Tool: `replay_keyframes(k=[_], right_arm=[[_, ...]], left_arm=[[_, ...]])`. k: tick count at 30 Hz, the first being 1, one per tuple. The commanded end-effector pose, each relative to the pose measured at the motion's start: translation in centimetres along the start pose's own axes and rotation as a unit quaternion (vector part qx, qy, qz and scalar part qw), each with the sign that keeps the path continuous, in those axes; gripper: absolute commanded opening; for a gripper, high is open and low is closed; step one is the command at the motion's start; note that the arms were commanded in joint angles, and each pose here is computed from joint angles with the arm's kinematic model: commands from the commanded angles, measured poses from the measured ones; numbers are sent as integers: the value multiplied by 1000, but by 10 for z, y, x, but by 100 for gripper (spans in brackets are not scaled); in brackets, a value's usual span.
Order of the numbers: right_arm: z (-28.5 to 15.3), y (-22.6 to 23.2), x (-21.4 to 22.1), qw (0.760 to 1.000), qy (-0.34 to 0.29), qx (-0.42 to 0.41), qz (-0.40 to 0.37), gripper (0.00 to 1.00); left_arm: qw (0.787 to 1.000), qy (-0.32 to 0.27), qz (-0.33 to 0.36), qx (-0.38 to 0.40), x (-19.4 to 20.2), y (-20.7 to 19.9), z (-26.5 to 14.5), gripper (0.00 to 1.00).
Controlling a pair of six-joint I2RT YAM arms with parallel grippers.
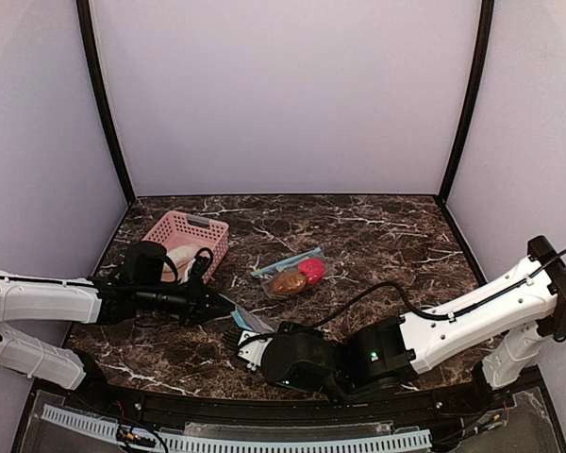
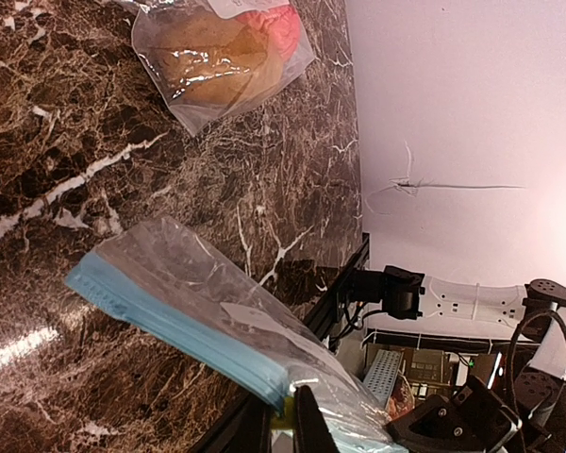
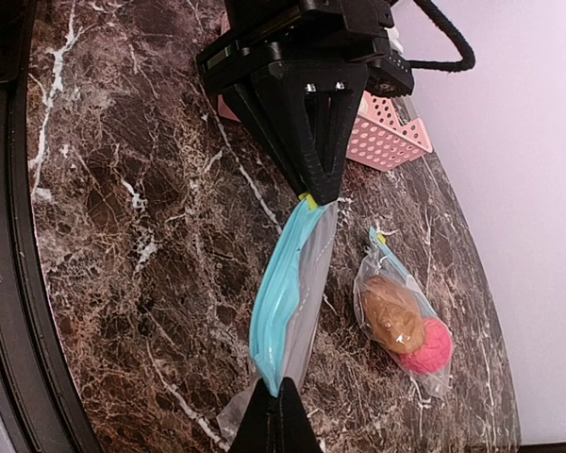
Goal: Place the food in the zip-top bag and seal the zipper
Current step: Unzip the zipper of the food storage bag, then pass from the left arm to the right
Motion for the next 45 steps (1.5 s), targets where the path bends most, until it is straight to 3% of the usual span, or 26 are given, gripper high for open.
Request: replay_keyframes(k=[1, 14, 16, 18, 19, 22, 27, 34, 45], right_arm=[[-24, 4, -4, 1000, -18, -16, 6, 0], [-26, 3, -1, 1000, -9, -2, 23, 0], [-27, -1, -3, 999, -10, 6, 44, 18], [-27, -7, -6, 997, -14, 8, 72, 44], [-27, -11, -8, 996, -14, 7, 89, 51], [-24, -27, -10, 989, -15, 3, 146, 64], [-8, -43, -18, 978, -8, -18, 210, 78], [26, -37, -34, 974, 23, -22, 223, 79], [70, -15, -50, 974, 49, -25, 220, 69]], left_arm=[[995, -57, -20, -74, -16, 33, -7, 1], [996, -66, -21, -46, -28, 29, -13, 1], [997, -57, -15, -39, -27, 25, -14, 1], [998, -48, -10, -29, -24, 21, -15, 1], [999, -43, -10, -24, -22, 19, -15, 1], [999, -35, 1, -13, -15, 11, -18, 1], [999, -37, -4, -16, -3, 10, -21, 1], [998, -61, -18, -25, 4, 11, -27, 1], [998, -60, -16, -26, 10, 6, -21, 1]])
Point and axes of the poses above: each gripper's point midway between its finger pads, its own z axis out along the fingers, its own y axis along the line the jaws close on, x = y × z, the point moved 7 cm from there along -z, back along the fingers, and after that the axes turned 5 degrees about z, right-handed, at the moved point
